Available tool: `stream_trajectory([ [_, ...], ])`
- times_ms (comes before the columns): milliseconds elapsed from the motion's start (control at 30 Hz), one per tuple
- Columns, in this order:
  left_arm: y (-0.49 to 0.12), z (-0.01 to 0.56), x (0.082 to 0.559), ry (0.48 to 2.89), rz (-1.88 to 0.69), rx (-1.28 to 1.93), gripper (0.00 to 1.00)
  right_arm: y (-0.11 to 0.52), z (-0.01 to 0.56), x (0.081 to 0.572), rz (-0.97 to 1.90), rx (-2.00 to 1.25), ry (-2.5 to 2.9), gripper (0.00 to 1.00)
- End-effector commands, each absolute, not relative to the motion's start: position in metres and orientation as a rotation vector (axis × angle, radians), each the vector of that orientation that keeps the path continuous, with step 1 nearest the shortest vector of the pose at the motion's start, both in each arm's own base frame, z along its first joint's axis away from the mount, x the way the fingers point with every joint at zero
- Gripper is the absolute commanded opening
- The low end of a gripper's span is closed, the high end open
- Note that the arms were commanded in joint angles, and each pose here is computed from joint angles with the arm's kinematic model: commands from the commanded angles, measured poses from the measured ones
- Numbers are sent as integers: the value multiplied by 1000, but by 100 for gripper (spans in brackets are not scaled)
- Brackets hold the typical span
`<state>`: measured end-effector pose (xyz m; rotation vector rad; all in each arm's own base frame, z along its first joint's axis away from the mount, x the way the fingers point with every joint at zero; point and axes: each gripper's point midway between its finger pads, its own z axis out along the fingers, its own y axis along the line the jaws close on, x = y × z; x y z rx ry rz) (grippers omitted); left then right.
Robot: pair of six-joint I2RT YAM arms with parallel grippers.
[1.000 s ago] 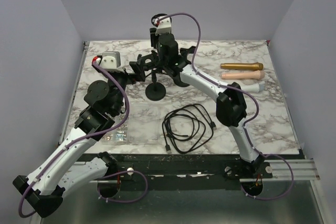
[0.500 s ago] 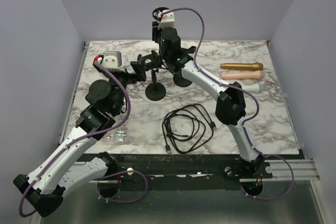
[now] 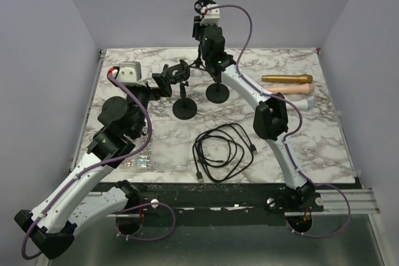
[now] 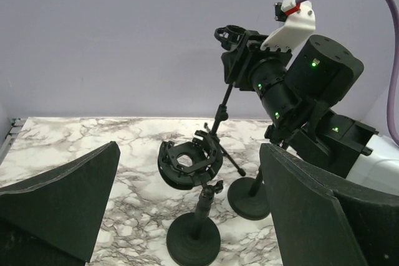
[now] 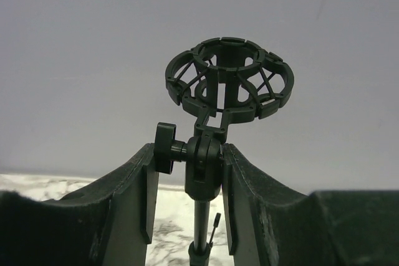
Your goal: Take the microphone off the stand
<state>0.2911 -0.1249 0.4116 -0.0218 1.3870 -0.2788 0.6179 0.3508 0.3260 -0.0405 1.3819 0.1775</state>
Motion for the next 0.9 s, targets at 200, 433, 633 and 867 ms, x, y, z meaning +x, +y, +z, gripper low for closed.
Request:
stream_trajectory([
  [200,-122,417,290,1374,-276,-35,99,263,376,643,31,1,1253,1],
  [433,-127,413,293,1388,-283,-28,98,212,367,638,-37,62,1302,1],
  [633,-130,409,295,1399,-287,-23,98,191,359,615,-76,115,1347,1],
  [867,-134,406,297,1411,-300,-16,99,185,352,590,-49,59,1397,1],
])
